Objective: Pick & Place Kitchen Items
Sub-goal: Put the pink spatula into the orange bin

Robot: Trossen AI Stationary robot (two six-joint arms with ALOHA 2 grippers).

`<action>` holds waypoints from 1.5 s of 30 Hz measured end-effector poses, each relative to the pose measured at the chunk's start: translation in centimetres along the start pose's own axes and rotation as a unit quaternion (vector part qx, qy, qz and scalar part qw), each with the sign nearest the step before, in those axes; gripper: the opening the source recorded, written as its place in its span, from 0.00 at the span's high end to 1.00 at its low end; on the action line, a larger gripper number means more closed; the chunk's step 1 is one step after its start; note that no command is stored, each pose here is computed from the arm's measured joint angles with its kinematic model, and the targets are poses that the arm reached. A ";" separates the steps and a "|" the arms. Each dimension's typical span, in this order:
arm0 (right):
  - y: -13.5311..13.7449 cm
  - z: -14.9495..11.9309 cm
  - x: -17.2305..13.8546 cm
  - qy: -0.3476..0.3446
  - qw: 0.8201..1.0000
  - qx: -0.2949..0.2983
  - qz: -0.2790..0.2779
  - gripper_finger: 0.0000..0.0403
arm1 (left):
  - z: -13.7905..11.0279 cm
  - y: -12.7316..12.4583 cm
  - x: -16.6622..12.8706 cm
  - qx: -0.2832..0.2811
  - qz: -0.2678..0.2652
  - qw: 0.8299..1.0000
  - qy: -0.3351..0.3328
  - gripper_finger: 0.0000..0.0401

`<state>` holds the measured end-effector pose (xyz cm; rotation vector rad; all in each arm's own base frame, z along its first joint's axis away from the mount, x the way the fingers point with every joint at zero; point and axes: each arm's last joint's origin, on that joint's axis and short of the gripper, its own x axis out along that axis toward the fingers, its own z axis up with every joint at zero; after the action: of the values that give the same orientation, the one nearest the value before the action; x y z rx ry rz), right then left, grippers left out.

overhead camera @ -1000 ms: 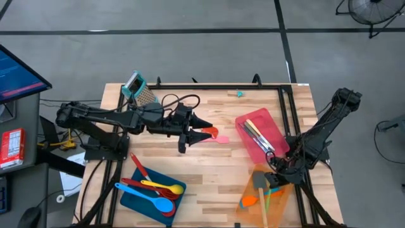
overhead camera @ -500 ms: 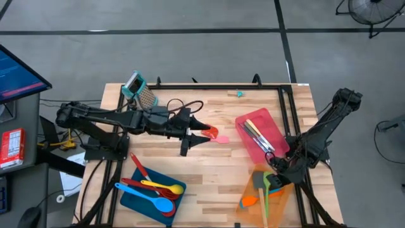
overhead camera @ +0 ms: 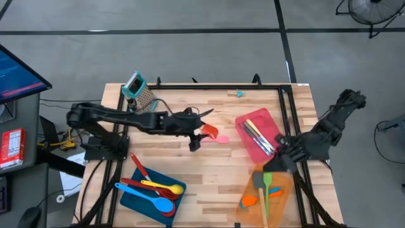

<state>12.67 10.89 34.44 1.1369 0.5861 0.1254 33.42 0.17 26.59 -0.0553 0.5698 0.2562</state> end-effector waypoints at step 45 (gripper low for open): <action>0.4 1.2 -2.0 -0.079 0.995 -0.065 -0.018 0.65 | -17.7 2.2 11.1 -0.001 0.015 0.999 0.032 0.96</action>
<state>11.64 9.32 35.88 0.9992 0.4521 0.0414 32.52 2.65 5.74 -0.0578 0.6339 0.2847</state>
